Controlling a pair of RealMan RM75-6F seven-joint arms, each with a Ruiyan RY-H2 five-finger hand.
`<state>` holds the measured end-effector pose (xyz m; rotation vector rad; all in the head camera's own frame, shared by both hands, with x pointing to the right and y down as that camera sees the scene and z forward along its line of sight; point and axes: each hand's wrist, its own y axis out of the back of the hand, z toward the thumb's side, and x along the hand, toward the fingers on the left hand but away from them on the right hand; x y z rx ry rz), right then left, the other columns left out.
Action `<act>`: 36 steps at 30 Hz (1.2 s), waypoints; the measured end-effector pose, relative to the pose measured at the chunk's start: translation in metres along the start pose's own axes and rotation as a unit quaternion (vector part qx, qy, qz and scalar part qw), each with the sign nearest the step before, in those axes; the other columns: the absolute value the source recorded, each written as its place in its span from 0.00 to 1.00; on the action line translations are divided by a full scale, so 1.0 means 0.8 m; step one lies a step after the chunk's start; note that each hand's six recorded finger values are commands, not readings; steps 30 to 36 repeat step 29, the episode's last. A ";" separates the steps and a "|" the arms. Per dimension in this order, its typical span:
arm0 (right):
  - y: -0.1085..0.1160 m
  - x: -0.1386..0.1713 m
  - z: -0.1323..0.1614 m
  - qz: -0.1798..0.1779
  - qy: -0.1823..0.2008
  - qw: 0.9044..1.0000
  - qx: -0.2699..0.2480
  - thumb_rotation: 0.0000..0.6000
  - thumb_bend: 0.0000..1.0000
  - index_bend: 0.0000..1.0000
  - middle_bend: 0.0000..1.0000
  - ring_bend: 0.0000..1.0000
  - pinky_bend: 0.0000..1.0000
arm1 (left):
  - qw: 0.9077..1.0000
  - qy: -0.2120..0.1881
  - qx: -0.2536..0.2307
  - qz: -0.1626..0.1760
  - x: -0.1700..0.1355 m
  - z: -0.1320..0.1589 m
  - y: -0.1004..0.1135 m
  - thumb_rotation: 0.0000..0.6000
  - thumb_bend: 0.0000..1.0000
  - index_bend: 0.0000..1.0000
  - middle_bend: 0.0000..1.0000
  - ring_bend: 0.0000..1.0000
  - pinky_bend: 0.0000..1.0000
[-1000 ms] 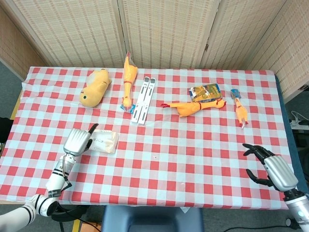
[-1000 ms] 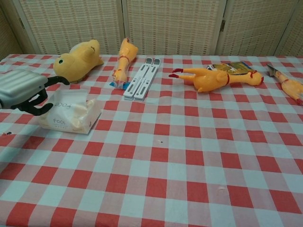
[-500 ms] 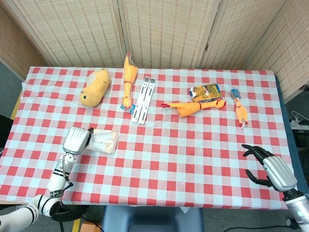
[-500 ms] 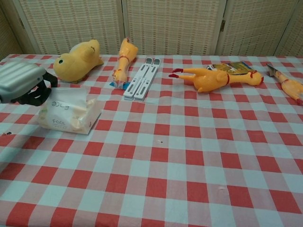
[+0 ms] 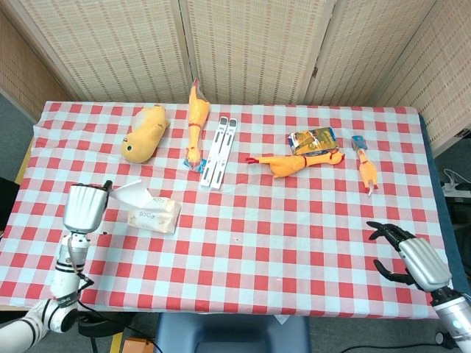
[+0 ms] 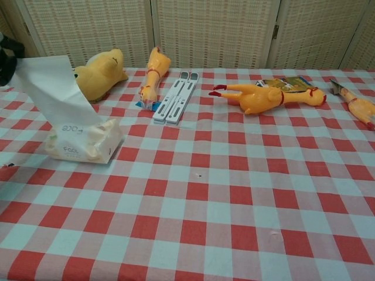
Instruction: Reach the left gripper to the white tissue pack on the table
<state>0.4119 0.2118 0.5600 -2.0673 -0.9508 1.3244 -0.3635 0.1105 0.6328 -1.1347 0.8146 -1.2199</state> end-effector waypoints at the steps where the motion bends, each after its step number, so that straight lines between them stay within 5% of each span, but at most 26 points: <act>1: -0.001 0.000 0.000 0.003 0.000 1.000 0.000 1.00 0.31 0.14 0.32 0.16 0.32 | 1.000 0.008 0.002 -0.003 -0.005 -0.012 0.004 1.00 0.61 0.63 0.93 0.93 0.93; 11: -0.005 -0.001 0.001 0.013 -0.002 1.000 0.006 1.00 0.31 0.15 0.32 0.16 0.32 | 0.995 0.091 0.035 -0.039 -0.060 -0.091 0.017 1.00 0.59 0.61 0.90 0.93 0.93; 18: -0.002 -0.001 0.000 0.004 -0.008 1.000 0.006 1.00 0.31 0.15 0.32 0.16 0.32 | 0.993 0.094 0.016 -0.066 -0.102 -0.096 0.001 1.00 0.49 0.22 0.74 0.87 0.92; 24: -0.001 -0.002 0.000 0.000 -0.009 1.000 0.007 1.00 0.31 0.15 0.32 0.16 0.32 | 0.990 0.085 -0.042 -0.099 -0.139 -0.087 -0.014 1.00 0.44 0.04 0.65 0.83 0.92; 36: -0.002 -0.005 -0.001 -0.004 -0.012 1.000 0.008 1.00 0.31 0.16 0.32 0.16 0.32 | 0.986 0.084 -0.072 -0.123 -0.152 -0.085 -0.027 1.00 0.44 0.01 0.64 0.82 0.91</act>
